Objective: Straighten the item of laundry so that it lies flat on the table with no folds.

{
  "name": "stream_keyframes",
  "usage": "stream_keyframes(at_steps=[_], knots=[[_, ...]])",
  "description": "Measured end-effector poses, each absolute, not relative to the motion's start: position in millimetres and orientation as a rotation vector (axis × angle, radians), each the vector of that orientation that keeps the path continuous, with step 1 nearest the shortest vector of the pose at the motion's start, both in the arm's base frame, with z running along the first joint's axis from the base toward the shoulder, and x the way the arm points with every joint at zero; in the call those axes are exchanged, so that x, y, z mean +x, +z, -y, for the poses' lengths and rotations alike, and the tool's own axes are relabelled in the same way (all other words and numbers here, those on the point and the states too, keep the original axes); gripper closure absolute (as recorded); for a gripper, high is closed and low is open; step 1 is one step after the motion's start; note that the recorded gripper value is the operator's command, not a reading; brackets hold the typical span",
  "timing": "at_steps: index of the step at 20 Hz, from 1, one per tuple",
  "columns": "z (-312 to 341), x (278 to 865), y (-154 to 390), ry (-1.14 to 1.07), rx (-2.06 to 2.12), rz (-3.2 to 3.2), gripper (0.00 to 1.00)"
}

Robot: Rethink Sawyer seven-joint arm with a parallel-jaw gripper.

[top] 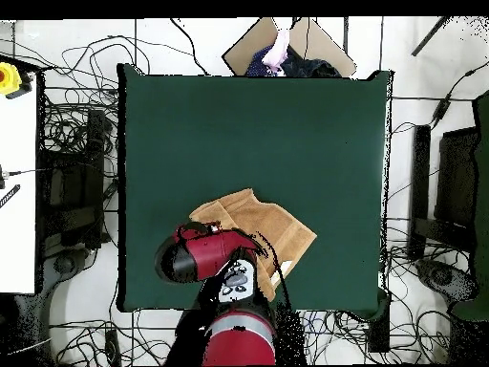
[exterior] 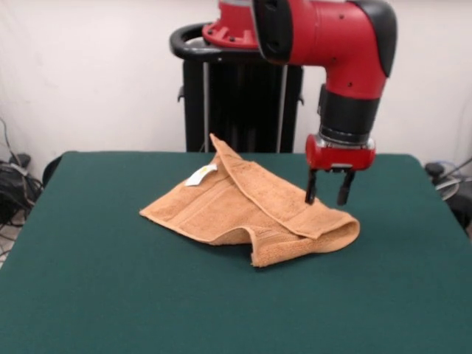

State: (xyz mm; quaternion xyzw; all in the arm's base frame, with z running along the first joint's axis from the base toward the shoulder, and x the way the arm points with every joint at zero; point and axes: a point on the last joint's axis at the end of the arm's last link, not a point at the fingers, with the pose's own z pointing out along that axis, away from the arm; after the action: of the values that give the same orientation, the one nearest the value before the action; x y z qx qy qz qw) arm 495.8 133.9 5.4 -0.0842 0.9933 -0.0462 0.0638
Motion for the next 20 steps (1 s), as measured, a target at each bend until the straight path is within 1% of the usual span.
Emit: stream_keyframes(at_steps=[9, 20], knots=[[-133.3, 514.5, 27.2, -0.143, -0.184, -2.994, 0.00], [-137.3, 513.1, 2.9, -0.113, -0.183, -2.950, 0.00]])
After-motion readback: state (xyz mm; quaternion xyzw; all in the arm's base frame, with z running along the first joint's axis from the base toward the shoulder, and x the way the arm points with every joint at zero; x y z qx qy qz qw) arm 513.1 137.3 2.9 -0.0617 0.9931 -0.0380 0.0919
